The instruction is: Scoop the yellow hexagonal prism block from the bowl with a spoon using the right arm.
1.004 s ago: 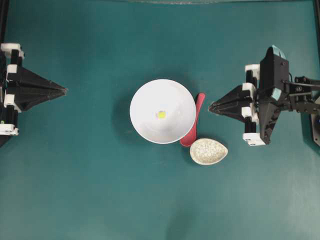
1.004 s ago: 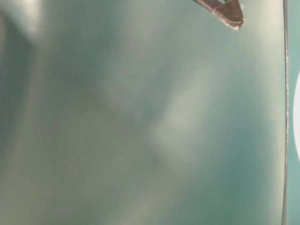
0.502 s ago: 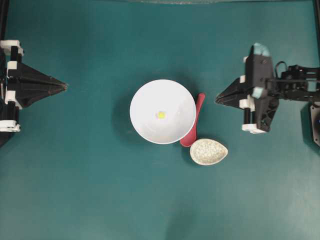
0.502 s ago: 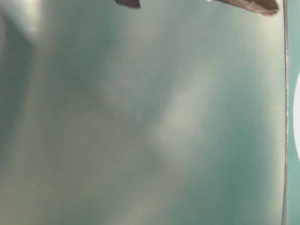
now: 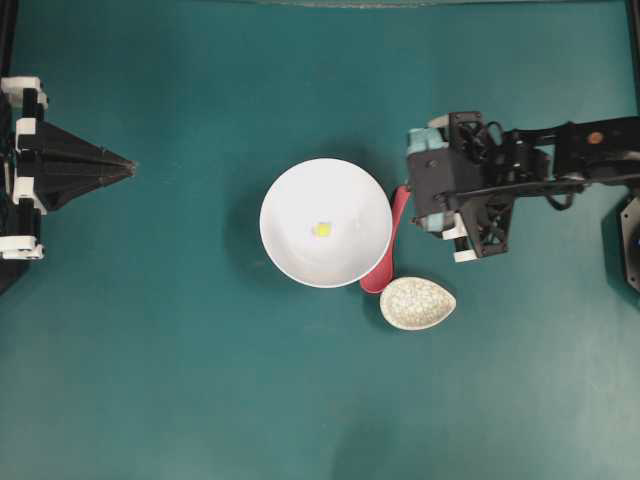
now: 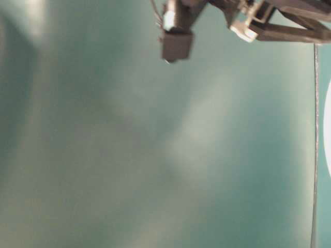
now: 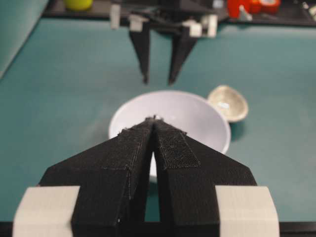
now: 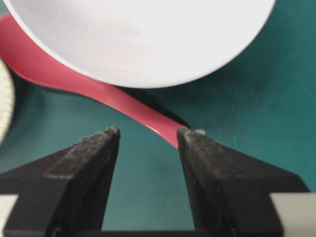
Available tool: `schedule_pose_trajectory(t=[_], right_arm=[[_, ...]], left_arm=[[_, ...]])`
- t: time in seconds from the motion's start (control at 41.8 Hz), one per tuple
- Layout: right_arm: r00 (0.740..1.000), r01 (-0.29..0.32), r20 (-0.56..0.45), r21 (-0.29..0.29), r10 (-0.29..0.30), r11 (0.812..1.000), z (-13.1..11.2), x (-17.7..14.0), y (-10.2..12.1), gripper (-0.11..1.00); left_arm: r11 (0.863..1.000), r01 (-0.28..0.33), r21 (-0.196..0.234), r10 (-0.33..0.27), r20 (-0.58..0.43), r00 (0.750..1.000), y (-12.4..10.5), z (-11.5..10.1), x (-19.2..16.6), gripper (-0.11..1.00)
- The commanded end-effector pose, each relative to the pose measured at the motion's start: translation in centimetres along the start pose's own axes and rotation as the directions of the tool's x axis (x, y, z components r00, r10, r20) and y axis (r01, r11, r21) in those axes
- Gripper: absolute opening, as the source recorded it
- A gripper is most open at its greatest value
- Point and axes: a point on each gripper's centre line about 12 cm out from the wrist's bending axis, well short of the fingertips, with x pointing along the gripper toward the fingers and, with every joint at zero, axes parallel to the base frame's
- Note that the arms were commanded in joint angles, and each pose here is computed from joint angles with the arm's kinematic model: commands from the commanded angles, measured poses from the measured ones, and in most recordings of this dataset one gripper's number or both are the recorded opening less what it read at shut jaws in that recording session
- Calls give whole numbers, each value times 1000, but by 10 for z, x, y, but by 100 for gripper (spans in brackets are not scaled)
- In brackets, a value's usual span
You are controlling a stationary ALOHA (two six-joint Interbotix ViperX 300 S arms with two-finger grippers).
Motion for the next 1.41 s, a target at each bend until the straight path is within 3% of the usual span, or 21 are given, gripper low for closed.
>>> schedule_pose_trajectory(t=[0.0, 0.359, 1.028, 1.195, 1.387], right_arm=[[1000, 10, -6, -27, -10, 1000, 6, 4, -5, 55], [998, 15, -61, -39, -17, 999, -5, 32, -13, 55], [997, 16, -70, -45, -19, 999, -8, 44, -15, 54], [997, 16, -70, -45, -19, 999, -8, 44, -15, 45], [997, 14, -74, -42, -17, 999, -9, 44, -14, 23]], left_arm=[[1000, -3, 1, 3, 15, 1000, 1, 6, 2, 0], [1000, -12, 1, 12, 12, 1000, 3, 6, 3, 0], [1000, -18, 1, 18, 3, 1000, 4, 4, 3, 0], [1000, -18, 1, 18, 3, 1000, 4, 4, 3, 0], [1000, -18, -1, 18, 1, 1000, 4, 4, 3, 0]])
